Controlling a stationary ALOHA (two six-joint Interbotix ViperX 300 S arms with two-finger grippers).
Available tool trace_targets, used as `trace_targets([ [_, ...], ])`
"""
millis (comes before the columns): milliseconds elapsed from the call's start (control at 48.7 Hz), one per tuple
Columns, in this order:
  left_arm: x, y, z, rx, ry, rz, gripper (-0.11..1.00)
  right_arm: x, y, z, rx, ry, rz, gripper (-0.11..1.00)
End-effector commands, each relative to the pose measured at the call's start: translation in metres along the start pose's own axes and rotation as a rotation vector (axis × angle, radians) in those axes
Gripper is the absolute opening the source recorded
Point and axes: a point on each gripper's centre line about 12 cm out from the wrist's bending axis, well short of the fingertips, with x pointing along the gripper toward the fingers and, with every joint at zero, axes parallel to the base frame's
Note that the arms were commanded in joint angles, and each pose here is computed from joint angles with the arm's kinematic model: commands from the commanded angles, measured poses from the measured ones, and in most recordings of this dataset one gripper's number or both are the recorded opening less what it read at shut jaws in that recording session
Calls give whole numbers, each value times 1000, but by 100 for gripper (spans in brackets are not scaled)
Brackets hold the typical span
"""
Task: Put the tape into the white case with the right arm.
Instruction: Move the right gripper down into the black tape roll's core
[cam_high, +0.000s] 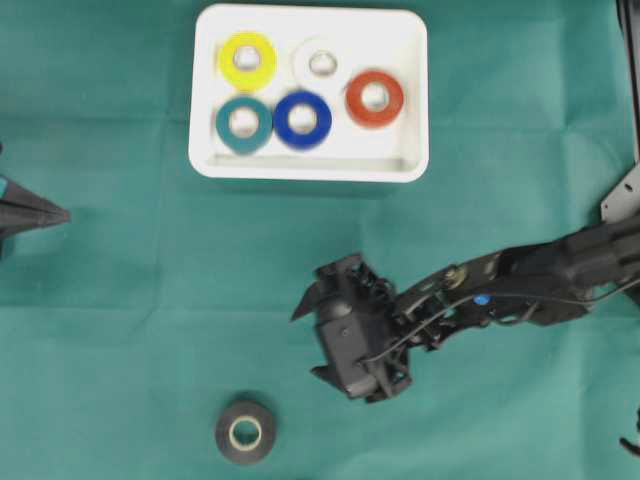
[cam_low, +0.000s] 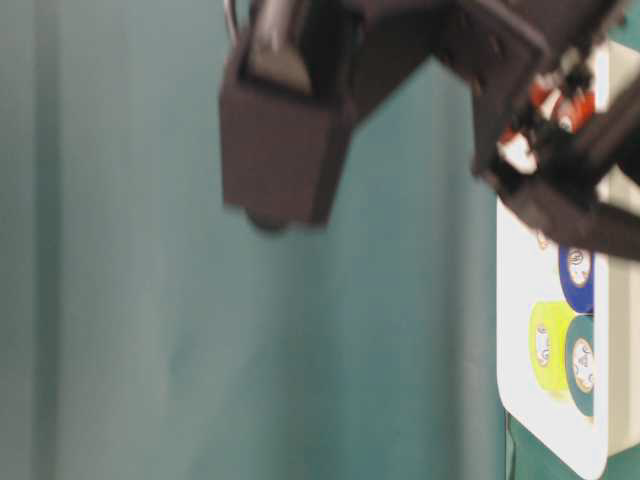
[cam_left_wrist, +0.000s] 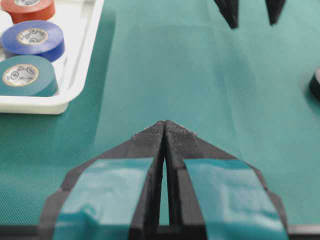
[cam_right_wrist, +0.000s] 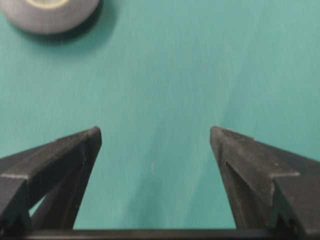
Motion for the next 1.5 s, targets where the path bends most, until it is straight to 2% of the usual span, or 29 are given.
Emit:
trace_targets([
  [0, 1, 0, 6, 0, -8, 3, 1, 8, 7, 25, -9, -58, 15, 65],
  [247, 1, 0, 6, 0, -8, 3, 1, 35, 18, 48, -12, -98, 35, 65],
  [452, 1, 0, 6, 1, -8, 3, 1, 48, 26, 67, 16, -137, 49, 65],
  [637, 0, 0, 6, 0, -9, 3, 1, 55, 31, 74, 55, -150, 59, 65],
  [760, 1, 0, 6, 1, -8, 3, 1, 60, 32, 72, 82, -143, 61, 65],
  [1171, 0, 0, 6, 0, -9, 3, 1, 67, 34, 61, 99, -89, 34, 65],
  [1315, 1, 0, 6, 1, -8, 3, 1, 70, 33, 56, 149, -67, 23, 61],
  [1479, 1, 0, 5, 1, -6, 3, 1, 74, 32, 50, 188, -41, 6, 47],
])
